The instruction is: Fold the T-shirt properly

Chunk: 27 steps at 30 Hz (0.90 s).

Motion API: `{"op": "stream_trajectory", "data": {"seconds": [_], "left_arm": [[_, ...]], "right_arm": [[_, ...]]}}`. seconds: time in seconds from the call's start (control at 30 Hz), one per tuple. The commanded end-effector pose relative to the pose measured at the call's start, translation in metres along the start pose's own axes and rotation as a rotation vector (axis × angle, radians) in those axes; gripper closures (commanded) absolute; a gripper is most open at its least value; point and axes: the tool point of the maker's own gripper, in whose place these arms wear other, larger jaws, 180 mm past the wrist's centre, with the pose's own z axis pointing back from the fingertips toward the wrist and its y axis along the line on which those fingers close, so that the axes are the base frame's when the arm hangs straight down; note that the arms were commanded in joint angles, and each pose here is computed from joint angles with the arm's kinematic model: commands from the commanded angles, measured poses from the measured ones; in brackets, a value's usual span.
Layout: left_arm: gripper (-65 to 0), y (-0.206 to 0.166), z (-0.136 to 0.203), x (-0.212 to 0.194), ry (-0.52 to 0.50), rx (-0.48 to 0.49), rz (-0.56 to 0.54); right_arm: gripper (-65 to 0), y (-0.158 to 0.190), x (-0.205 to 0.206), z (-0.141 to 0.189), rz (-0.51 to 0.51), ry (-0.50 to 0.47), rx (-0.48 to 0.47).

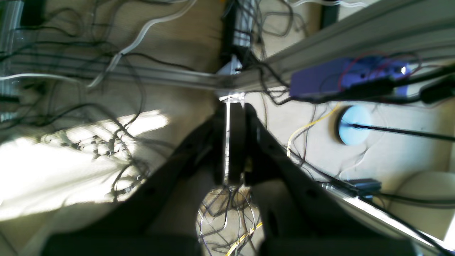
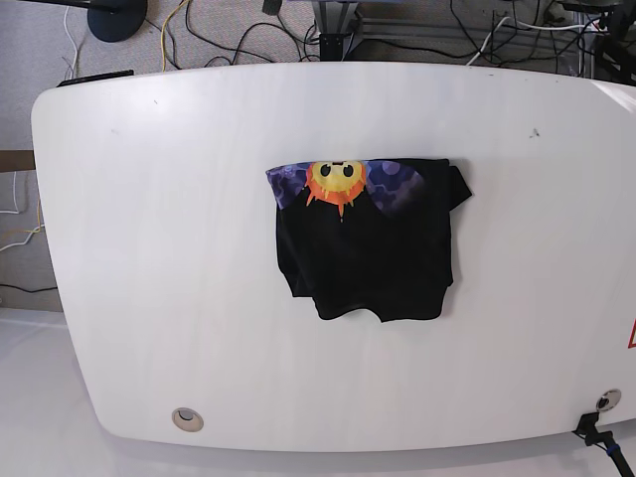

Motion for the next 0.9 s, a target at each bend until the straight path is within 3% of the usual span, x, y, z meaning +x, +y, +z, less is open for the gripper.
{"op": "stream_trajectory", "data": {"seconds": [0.0, 0.33, 0.73, 0.87], "left_arm": [[0.0, 0.006, -0.001, -0.007, 0.009, -0.002, 0.008], [0.0, 0.025, -0.083, -0.028, 0.096, 0.030, 0.082], [0.0, 0.061, -0.157, -0.028, 0.244, 0.098, 0.166], [0.0, 0.052, -0.165, -0.042, 0.343, 0.070, 0.117]], "right_arm": [[0.0, 0.011, -0.029, -0.002, -0.027, 0.051, 0.032], [0.0, 0.011, -0.064, -0.077, -0.090, 0.167, 0.055], [0.0, 0.002, -0.045, -0.141, -0.119, 0.219, 0.061], [0.0, -0.013, -0.033, -0.156, -0.120, 0.227, 0.047]]}}
